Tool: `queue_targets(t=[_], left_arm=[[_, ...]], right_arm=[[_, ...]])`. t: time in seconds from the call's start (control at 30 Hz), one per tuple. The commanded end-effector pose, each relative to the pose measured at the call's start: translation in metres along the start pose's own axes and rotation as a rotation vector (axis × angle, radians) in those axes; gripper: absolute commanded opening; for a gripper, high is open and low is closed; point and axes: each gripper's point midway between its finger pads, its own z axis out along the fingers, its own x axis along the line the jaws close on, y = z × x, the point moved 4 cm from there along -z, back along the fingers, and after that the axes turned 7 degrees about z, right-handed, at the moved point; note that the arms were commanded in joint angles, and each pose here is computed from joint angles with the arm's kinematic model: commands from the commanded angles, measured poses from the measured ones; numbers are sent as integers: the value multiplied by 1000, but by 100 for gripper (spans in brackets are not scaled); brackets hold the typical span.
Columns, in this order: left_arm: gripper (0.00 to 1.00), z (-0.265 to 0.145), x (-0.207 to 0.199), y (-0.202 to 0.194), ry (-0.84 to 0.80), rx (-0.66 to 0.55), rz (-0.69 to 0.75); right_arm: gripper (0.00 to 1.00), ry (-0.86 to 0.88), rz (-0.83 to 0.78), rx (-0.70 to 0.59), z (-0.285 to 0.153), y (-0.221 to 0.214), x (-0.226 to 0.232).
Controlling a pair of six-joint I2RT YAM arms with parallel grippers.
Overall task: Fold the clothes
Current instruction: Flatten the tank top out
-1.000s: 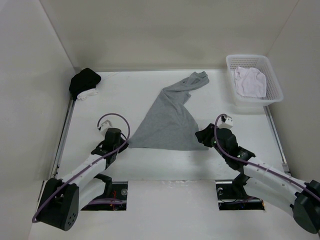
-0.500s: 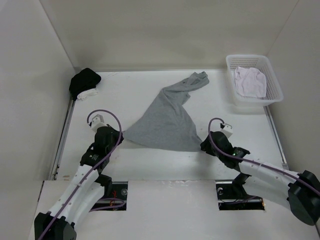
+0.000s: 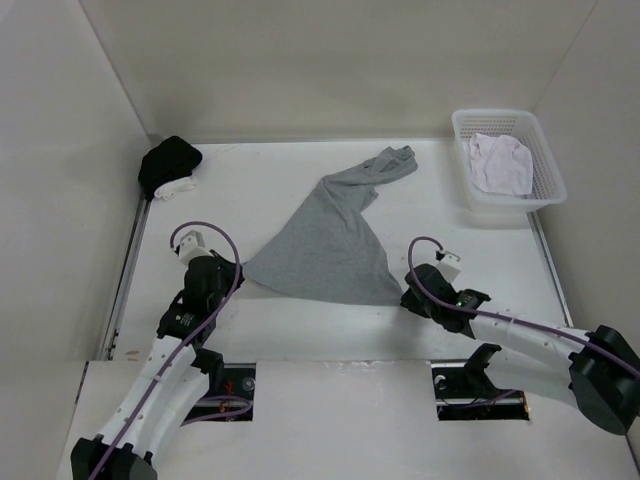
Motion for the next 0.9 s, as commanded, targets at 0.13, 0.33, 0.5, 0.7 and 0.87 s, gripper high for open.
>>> queue_targets(t=[0.13,0.33,0.5,0.7,0.87], left_arm=[[3,0,-5,0,-54,-12,-4],[3,3,-8,-3,-70,-7,-8],[3,5,-9,-4,-77,0,-9],[3,4,-11,-2,-81,-6,-13],[2,-3,-25,15,-122,-44,-31]], right_arm=[[36,20,43,10,-5,4,10],[32,21,20,55,0,-4,14],[27,24,3,78,3,-7,15],[7,17,11,53,7,-4,16],[0,125,33,-119,-20,25,36]])
